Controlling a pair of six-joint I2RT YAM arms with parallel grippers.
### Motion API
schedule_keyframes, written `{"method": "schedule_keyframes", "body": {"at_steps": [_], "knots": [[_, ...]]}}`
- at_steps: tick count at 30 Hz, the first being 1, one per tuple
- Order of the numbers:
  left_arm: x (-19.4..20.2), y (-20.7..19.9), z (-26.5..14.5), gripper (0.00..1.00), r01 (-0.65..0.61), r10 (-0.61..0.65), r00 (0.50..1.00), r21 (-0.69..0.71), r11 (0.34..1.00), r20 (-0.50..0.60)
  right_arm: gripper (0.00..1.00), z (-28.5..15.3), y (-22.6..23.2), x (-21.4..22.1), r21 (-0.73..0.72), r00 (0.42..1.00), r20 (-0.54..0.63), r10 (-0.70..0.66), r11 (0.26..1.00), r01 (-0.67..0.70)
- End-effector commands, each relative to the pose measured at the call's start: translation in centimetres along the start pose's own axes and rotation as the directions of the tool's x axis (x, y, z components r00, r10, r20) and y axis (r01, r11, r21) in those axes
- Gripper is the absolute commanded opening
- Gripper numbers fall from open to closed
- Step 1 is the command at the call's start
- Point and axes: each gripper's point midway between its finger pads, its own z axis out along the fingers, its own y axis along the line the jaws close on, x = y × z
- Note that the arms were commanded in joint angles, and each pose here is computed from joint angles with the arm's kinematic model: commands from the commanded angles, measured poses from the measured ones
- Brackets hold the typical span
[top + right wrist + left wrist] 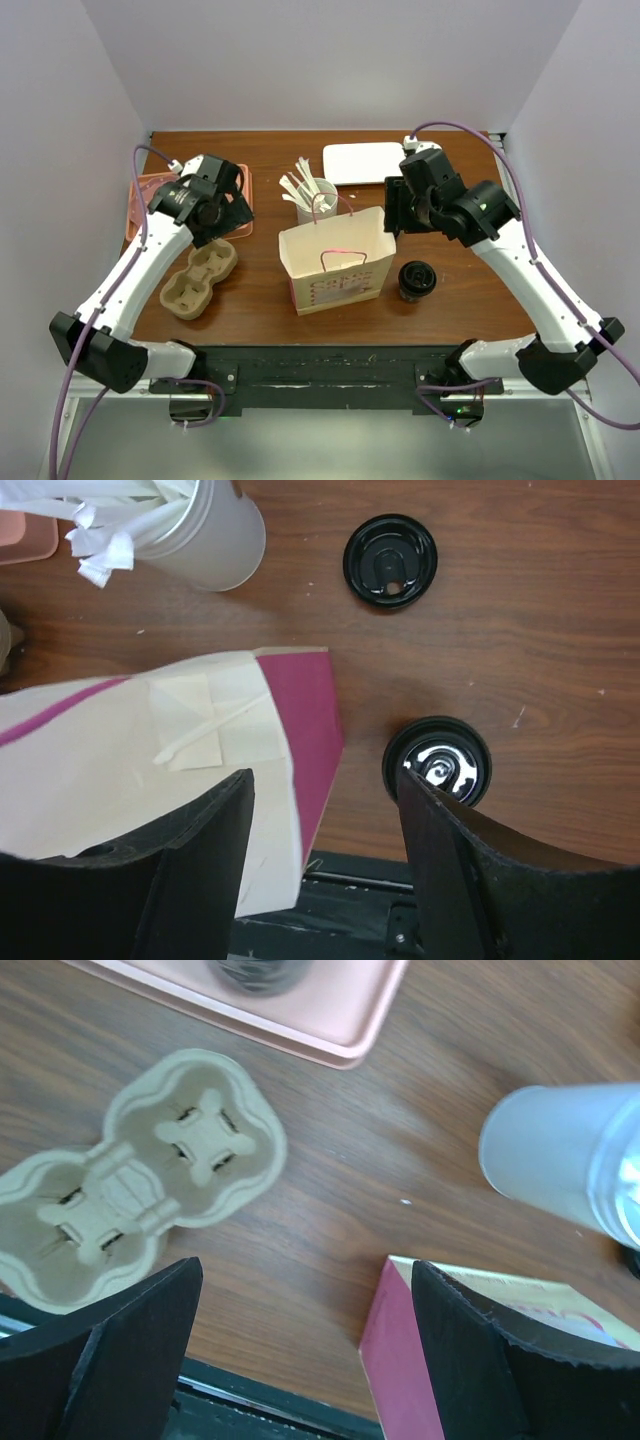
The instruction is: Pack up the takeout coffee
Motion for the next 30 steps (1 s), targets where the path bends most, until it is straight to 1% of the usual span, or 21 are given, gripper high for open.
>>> {"method": "schedule_keyframes", "body": {"at_steps": [1,2,4,8,11,12,13,14,16,17,18,19,20,21,22,23,24,25,27,30], "knots": [[-0.7,-1.9,-1.6,0.91,-0.001,-0.001,1.0,0.141,0.99,0.017,0.65,0.8,0.5,-1.0,-0.078,0.993,-0.008,-0.114,0.99,0.113],[-0.6,-2.1,-1.6,0.91,0.001,-0.003,1.0,0.156,0.988,0.012,0.65,1.1,0.8,-0.6,-0.108,0.991,-0.03,-0.128,0.986,0.124],[-0.1,-2.2,-1.3,0.91,-0.005,0.005,1.0,0.162,0.987,0.0,0.65,2.0,0.9,-0.6,-0.125,0.987,-0.038,-0.157,0.981,0.151],[0.6,-2.2,-0.8,0.91,-0.007,0.012,0.999,0.162,0.987,-0.031,0.63,3.6,1.5,-0.9,-0.177,0.985,-0.053,-0.163,0.973,0.151],[0.9,-2.1,-0.7,0.9,-0.006,0.011,0.999,0.159,0.987,-0.035,0.44,5.1,1.8,-0.5,-0.194,0.98,-0.076,-0.186,0.966,0.169],[0.9,-2.0,-0.7,0.9,-0.003,0.009,0.999,0.158,0.987,-0.035,0.35,5.4,2.0,-0.8,-0.203,0.979,-0.062,-0.192,0.963,0.175],[1.0,-2.0,-0.6,0.9,-0.001,0.008,0.999,0.155,0.988,-0.041,0.2,5.6,2.1,-0.6,-0.218,0.974,-0.061,-0.219,0.955,0.201],[1.0,-1.9,-0.7,0.9,-0.001,0.007,0.999,0.157,0.988,-0.039,0.11,5.4,2.2,-0.8,-0.227,0.971,-0.045,-0.234,0.949,0.218],[1.1,-1.8,-0.7,0.9,0.0,0.006,0.999,0.153,0.988,-0.04,0.0,5.2,1.8,-1.1,-0.219,0.966,0.0,-0.257,0.943,0.251],[1.0,-1.7,-0.7,0.9,0.001,0.004,0.999,0.149,0.989,-0.031,0.0,3.4,2.0,-2.5,-0.236,0.966,0.096,-0.239,0.937,0.256],[1.0,-1.6,-0.7,0.9,-0.001,0.006,1.0,0.146,0.989,-0.03,0.0,2.7,2.1,-2.8,-0.25,0.962,0.14,-0.236,0.931,0.265],[1.0,-1.4,-0.7,0.9,0.0,0.004,1.0,0.141,0.99,-0.026,0.0,2.5,2.3,-1.6,-0.29,0.954,0.158,-0.253,0.912,0.29],[1.0,-1.3,-0.6,0.9,-0.001,0.005,1.0,0.135,0.991,-0.024,0.0,-0.2,2.7,-3.1,-0.321,0.931,0.294,-0.215,0.896,0.308],[1.1,-1.3,-0.5,0.9,-0.002,0.006,1.0,0.133,0.991,-0.026,0.0,-1.4,2.7,-3.0,-0.339,0.917,0.347,-0.195,0.886,0.317],[1.1,-1.3,-0.3,0.9,-0.003,0.006,1.0,0.132,0.991,-0.027,0.0,-0.7,2.4,-1.6,-0.346,0.916,0.352,-0.192,0.883,0.318],[1.2,-1.4,-0.3,0.9,-0.003,0.007,1.0,0.134,0.991,-0.029,0.0,-1.8,2.6,-2.2,-0.356,0.891,0.422,-0.166,0.874,0.331],[1.3,-1.3,-0.1,0.9,-0.005,0.009,0.999,0.128,0.992,-0.033,0.0,-4.1,2.0,-2.1,-0.363,0.858,0.495,-0.134,0.866,0.345],[1.3,-1.3,-0.1,0.9,-0.005,0.009,0.999,0.128,0.992,-0.033,0.0,-3.2,1.6,-0.8,-0.361,0.862,0.488,-0.139,0.867,0.344],[1.3,-1.1,0.0,0.9,-0.007,0.011,1.0,0.119,0.993,-0.027,0.0,-4.5,1.0,-0.3,-0.363,0.844,0.523,-0.116,0.866,0.344],[1.2,-0.7,0.2,0.9,-0.012,0.013,1.0,0.105,0.994,-0.015,0.0,-4.0,0.8,1.2,-0.376,0.862,0.492,-0.127,0.862,0.341]]}}
